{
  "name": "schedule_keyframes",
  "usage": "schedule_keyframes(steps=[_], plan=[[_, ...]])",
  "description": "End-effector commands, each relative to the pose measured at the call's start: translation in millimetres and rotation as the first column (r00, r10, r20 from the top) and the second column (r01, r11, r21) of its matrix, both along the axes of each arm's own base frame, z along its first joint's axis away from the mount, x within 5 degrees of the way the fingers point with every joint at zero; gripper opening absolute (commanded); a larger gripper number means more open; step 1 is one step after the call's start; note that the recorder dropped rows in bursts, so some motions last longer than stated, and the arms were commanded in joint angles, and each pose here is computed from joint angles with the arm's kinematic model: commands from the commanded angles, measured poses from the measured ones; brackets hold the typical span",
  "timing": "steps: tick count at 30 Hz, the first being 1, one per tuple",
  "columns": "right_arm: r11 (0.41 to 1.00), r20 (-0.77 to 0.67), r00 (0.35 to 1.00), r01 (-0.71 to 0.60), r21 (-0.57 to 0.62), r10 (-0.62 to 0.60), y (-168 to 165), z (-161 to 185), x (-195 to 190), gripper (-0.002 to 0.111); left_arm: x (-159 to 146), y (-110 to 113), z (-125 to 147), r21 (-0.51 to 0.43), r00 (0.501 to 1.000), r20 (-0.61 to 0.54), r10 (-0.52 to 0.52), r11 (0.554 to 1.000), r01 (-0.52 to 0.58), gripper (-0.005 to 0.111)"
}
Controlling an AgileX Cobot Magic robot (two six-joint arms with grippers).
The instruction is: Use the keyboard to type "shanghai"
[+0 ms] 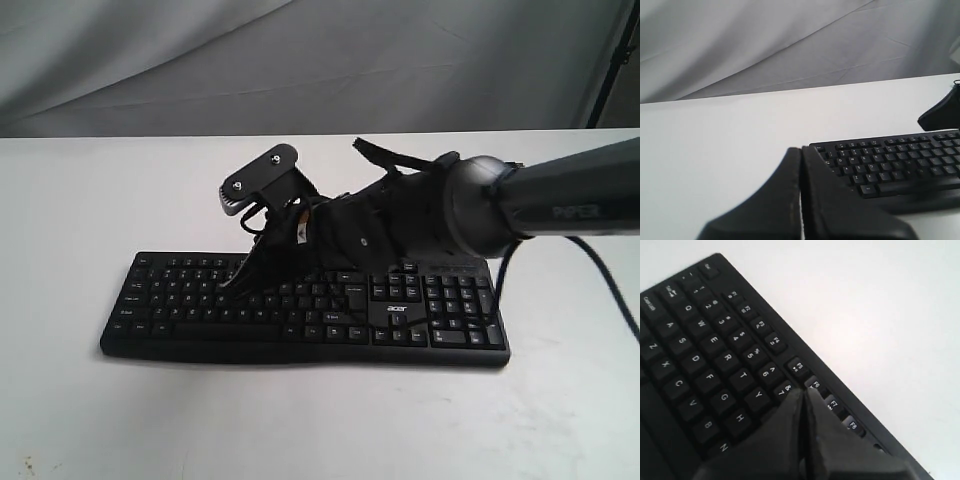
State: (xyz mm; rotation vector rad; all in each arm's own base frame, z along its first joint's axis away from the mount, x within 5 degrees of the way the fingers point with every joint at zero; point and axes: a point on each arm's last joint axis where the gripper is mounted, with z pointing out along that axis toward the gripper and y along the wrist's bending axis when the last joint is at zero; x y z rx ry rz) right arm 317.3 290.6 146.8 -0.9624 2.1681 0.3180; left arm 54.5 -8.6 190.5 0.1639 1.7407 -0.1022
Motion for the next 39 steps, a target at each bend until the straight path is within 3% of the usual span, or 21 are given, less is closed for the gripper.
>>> schedule_keyframes(steps=[1, 8, 15, 29, 39], plan=[[0.996, 0.127, 0.991, -0.045, 0.074, 0.035, -11, 38, -22, 0.000, 0, 0, -1, 0.001, 1.000, 0.005, -0.003, 1.000, 0.003, 0.000], [0.979, 0.250, 0.968, -0.057, 0.194, 0.007, -64, 79, -79, 0.000, 0, 0, -1, 0.001, 1.000, 0.005, -0.003, 1.000, 0.003, 0.000], [0.978, 0.202, 0.979, -0.006, 0.210, -0.037, -115, 63, -130, 0.000, 0, 0, -1, 0.001, 1.000, 0.005, -0.003, 1.000, 0.003, 0.000], [0.947, 0.287, 0.956, -0.152, 0.282, 0.068, -98, 77, -159, 0.000, 0, 0, -1, 0.001, 1.000, 0.005, -0.003, 1.000, 0.003, 0.000], [0.918, 0.250, 0.968, -0.071, 0.390, -0.031, -149, 132, -189, 0.000, 0, 0, -1, 0.001, 1.000, 0.005, -0.003, 1.000, 0.003, 0.000]])
